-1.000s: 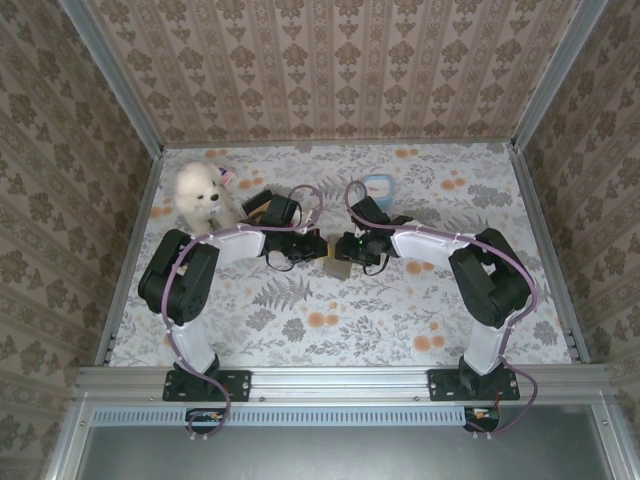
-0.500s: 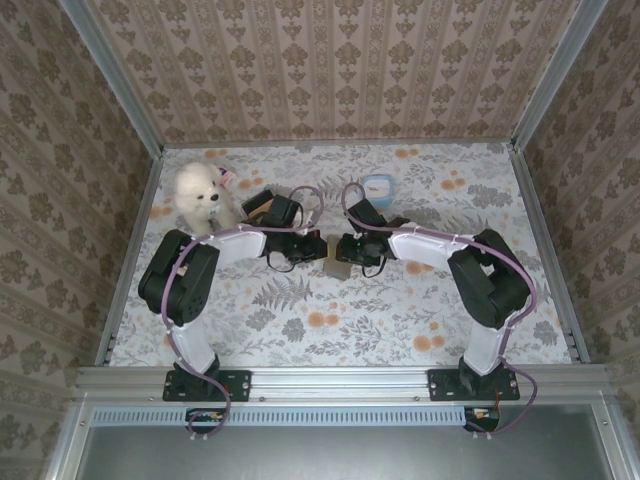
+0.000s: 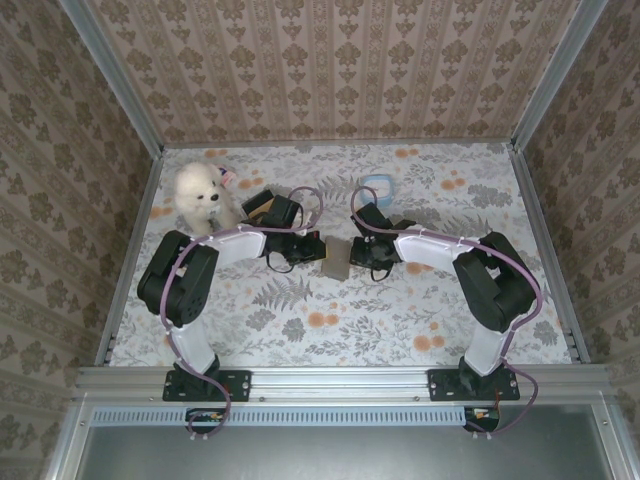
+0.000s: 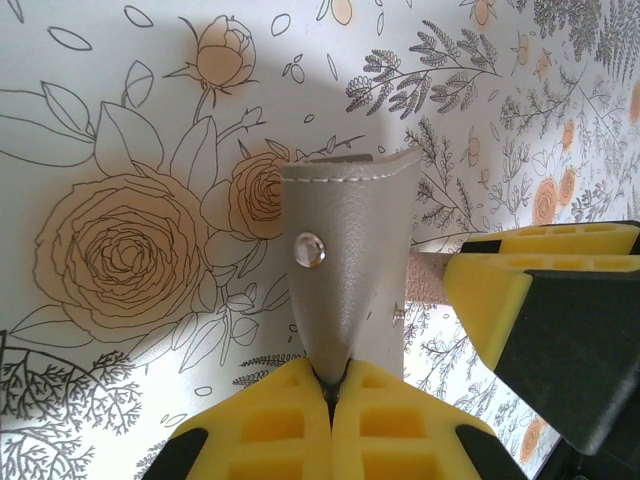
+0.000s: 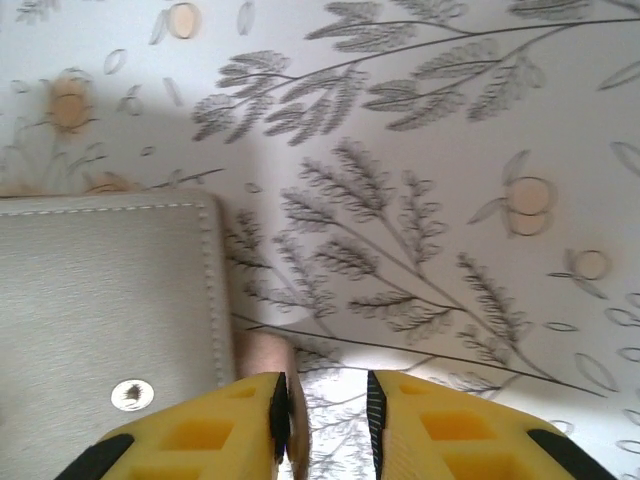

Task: Take the credit cards out of the card holder

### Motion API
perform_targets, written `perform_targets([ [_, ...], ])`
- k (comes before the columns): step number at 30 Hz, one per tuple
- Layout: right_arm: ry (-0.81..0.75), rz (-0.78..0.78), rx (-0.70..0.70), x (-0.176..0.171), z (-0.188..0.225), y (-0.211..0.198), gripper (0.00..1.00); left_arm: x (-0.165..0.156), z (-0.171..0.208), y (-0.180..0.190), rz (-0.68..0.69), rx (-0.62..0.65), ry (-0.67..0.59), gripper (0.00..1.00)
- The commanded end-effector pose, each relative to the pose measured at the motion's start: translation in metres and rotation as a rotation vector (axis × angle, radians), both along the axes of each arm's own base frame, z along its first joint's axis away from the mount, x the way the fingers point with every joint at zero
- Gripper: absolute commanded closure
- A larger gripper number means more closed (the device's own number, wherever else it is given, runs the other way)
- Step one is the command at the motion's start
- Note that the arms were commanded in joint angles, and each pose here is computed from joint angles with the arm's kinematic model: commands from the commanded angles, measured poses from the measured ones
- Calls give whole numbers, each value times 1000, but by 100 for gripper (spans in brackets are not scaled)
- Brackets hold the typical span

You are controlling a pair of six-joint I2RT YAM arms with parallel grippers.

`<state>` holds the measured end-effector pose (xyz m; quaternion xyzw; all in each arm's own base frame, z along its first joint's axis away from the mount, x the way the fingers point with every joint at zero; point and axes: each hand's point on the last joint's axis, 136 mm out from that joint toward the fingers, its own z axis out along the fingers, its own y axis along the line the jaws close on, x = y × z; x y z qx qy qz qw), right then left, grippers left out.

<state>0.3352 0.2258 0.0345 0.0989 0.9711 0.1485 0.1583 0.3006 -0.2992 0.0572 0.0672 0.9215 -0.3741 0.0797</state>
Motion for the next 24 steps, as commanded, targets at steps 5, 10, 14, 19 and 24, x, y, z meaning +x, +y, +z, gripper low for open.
perform_targets([
  [5,13,31,64,3,0,15,71,3,10,3,1,27,-20,88],
  [10,-3,30,36,6,0,11,79,6,13,7,25,56,-21,59],
  [14,-50,46,-18,12,12,2,88,10,21,17,57,105,-46,40],
  [19,-139,215,-43,10,45,10,92,11,42,28,55,120,-143,12],
  [24,-165,337,-36,-7,71,22,92,15,54,53,154,125,-201,0],
])
